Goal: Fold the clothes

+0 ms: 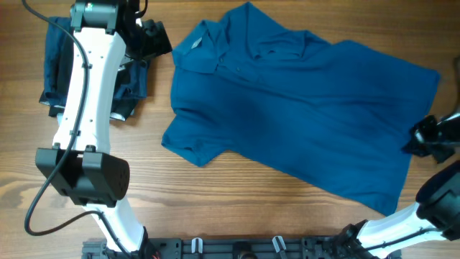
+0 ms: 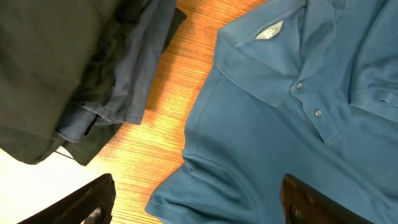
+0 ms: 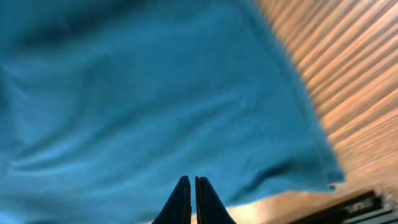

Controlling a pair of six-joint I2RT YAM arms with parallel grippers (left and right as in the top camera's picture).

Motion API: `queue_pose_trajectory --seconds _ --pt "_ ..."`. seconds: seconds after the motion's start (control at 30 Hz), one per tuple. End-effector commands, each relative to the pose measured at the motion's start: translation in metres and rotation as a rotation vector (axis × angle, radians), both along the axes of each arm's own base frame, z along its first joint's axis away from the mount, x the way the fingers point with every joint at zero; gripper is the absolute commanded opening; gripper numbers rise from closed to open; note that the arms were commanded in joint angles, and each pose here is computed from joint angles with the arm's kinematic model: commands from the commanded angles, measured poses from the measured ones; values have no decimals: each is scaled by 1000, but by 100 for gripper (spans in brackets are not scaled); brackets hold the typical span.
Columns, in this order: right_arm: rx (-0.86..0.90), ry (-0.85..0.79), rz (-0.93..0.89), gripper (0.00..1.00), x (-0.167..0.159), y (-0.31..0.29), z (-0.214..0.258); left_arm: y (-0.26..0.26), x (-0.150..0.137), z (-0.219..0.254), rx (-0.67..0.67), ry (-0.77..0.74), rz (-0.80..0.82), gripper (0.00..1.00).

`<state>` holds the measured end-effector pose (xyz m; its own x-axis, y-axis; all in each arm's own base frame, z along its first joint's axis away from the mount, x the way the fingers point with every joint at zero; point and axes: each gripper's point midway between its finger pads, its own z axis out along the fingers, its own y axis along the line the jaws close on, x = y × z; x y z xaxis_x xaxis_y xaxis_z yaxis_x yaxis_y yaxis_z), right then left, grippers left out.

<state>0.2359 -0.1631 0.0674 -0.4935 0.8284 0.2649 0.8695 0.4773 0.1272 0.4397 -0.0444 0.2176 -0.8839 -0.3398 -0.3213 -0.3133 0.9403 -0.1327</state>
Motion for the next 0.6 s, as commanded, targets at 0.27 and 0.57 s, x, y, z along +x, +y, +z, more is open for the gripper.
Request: queue_pose_trajectory --seconds 0.27,0.57 --pt "-207 286 -192 18 -76 -6 -78 0 -2 -10 -17 29 15 85" --pt "-203 322 -423 17 -116 -38 -79 1 -12 -29 -10 93 17 85"
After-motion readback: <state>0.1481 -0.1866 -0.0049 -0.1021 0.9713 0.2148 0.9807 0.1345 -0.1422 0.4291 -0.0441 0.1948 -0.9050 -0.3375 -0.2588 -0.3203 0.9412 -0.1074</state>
